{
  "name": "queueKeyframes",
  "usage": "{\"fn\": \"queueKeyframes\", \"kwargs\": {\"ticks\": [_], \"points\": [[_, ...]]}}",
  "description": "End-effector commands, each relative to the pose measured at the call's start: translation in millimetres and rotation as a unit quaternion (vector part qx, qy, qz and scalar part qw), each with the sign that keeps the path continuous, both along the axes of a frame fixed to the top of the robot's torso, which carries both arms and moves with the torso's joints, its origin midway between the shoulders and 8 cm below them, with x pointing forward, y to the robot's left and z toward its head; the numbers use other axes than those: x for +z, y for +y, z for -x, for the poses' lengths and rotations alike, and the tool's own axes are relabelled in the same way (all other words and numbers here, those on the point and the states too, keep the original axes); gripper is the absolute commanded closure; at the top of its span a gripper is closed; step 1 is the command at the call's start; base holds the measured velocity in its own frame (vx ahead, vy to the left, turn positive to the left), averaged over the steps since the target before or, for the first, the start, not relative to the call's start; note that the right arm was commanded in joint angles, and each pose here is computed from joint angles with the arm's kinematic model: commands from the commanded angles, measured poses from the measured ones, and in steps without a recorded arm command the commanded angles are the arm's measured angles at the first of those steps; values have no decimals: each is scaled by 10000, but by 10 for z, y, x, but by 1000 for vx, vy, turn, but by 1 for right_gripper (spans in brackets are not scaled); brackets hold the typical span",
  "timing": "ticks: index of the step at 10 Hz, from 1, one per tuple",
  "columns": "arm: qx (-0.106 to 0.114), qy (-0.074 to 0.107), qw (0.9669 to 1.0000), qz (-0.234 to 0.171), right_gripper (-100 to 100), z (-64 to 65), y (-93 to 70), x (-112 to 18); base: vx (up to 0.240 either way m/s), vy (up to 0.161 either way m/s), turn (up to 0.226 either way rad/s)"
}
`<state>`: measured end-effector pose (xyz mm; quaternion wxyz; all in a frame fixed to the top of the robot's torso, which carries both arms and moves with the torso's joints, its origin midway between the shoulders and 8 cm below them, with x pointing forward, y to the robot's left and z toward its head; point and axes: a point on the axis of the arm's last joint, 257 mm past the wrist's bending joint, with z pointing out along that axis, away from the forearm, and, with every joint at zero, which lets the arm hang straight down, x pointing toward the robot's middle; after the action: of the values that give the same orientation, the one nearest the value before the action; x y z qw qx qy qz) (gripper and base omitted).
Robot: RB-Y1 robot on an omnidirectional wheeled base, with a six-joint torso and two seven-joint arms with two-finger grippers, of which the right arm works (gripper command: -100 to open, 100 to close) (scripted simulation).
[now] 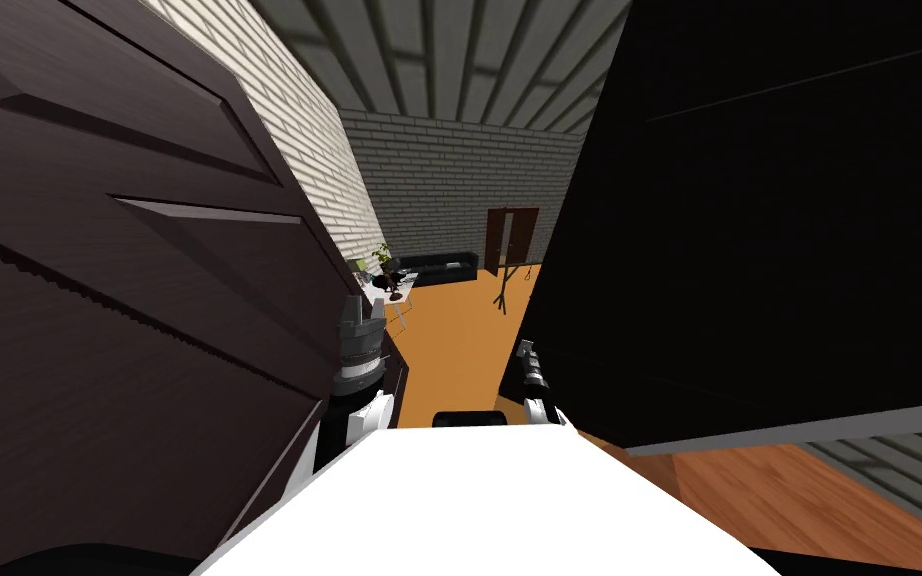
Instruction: Push the door open
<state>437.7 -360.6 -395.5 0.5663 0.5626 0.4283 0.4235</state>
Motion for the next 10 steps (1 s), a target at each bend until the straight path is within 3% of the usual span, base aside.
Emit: {"fn": "queueKeyframes", "kwargs": {"ticks": [1,10], "points": [[-181,-20,9998,51,100,47,-209,35,199,11,-65],[-862,-17,9963,26,100,228,-755,45,197,25,-60]]}}
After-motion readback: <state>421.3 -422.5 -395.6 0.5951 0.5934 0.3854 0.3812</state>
